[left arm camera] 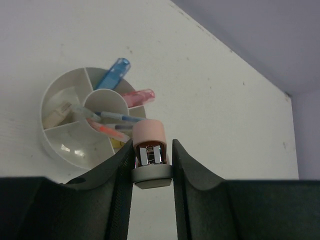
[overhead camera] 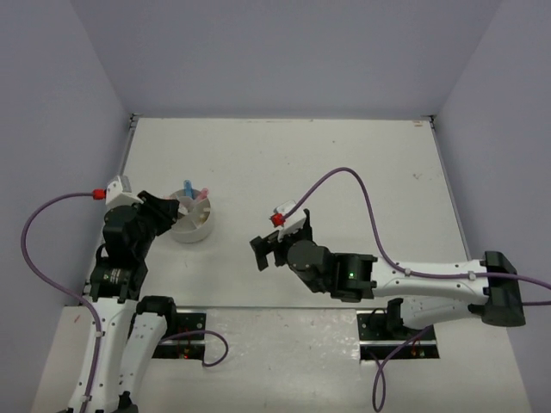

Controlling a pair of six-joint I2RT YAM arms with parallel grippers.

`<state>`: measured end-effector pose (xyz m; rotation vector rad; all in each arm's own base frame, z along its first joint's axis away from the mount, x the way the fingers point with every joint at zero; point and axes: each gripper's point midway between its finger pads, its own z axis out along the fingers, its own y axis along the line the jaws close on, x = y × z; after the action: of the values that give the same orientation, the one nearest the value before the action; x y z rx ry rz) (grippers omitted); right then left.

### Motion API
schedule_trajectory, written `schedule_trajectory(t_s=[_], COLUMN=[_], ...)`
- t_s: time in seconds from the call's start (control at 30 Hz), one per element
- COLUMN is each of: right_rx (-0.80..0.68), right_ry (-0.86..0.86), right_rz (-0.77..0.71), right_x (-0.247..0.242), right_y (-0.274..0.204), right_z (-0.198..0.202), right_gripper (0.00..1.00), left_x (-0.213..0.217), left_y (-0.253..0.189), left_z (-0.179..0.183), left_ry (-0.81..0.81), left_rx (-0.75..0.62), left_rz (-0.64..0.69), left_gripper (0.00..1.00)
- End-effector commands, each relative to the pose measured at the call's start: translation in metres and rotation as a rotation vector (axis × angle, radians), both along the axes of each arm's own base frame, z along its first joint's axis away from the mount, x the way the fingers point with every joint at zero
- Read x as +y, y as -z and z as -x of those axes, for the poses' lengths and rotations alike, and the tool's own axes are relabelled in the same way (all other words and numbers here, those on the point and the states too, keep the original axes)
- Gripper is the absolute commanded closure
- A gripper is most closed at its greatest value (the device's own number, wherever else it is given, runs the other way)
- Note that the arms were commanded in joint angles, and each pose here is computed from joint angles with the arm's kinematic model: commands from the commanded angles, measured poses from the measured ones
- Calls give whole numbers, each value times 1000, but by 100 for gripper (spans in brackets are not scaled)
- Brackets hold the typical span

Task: Sort the stationery into containers
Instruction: Place the stapler in the storage box.

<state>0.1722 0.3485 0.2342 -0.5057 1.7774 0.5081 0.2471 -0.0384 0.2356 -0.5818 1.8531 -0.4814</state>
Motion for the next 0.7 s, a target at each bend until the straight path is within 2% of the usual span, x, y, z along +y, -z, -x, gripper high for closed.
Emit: schedule_trajectory(t_s=[0.0, 0.17, 0.33, 0.47, 0.67], right_rx=[8, 0, 9, 15, 16], right_ry=[111, 114, 129, 120, 104], right_rz=[-71, -103, -125, -127, -111], right_x=[-45, -71, -89, -90, -88], right_y=[-10, -11, -2, 1, 5], right_z=[-4, -1, -1, 0, 2], right_gripper=[1, 1, 1, 1, 1], left_x=[41, 54, 66, 63, 48], left_y=[36, 59, 61, 69, 86], left_z=[2, 11, 17, 6, -12], left_ry=[-303, -429, -520, -514, -465], left_rx=[57, 115, 71, 59, 158], left_rz=[56, 112, 145, 171, 209], left_gripper=[100, 100, 100, 100, 100])
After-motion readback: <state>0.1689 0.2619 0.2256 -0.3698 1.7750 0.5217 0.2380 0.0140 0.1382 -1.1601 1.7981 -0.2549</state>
